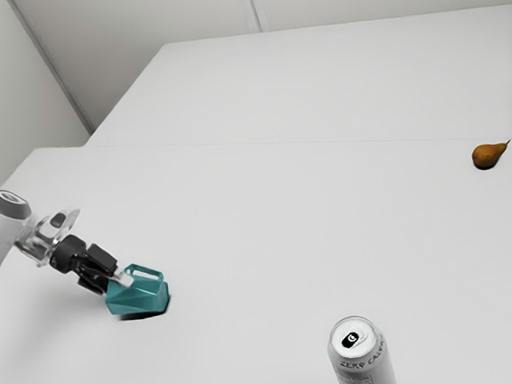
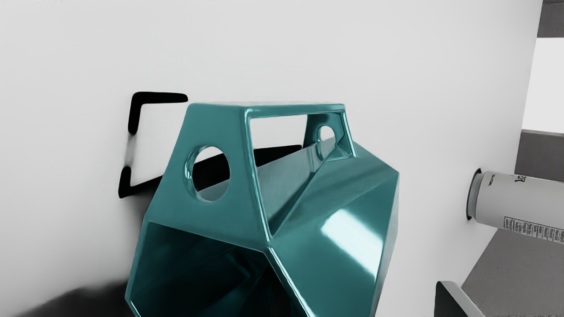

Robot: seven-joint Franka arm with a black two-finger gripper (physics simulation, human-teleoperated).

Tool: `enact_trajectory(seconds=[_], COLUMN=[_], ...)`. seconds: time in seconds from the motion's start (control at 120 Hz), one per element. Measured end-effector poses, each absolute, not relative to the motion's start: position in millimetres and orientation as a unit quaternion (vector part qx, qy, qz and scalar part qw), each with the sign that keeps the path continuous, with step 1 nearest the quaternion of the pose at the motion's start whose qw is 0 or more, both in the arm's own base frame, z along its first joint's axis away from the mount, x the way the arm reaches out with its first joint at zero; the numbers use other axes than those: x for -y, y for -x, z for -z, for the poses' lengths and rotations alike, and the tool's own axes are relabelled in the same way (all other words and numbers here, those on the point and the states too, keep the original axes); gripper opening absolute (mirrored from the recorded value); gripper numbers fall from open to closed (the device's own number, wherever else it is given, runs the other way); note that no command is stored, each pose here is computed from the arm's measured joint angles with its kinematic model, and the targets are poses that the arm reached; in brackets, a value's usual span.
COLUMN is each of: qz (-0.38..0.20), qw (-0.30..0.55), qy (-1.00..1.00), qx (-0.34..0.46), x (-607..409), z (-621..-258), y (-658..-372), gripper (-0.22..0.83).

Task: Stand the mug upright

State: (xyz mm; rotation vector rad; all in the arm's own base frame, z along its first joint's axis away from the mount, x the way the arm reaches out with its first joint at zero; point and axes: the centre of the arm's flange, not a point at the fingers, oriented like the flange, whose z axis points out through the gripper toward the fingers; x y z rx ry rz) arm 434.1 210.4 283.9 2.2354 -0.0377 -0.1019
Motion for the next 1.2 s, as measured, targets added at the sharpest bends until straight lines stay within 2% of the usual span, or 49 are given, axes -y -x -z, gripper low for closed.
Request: enact_trajectory(seconds=[0.325,0.475,0.9,1.2], qz=[0.034,0.03,0.013,-0.012], qw=[0.442,0.443,0.433,0.371], qy=[-0.895,-0.895,-0.899,-0.918], qx=[0.041,0.05,0.073,0.138], x=[-205,-205,-202,-161], z=[-290,-292,-304,-353], y=[-435,-436,-439,-461], gripper=[-0.02,-0.1,-0.16,-0.16])
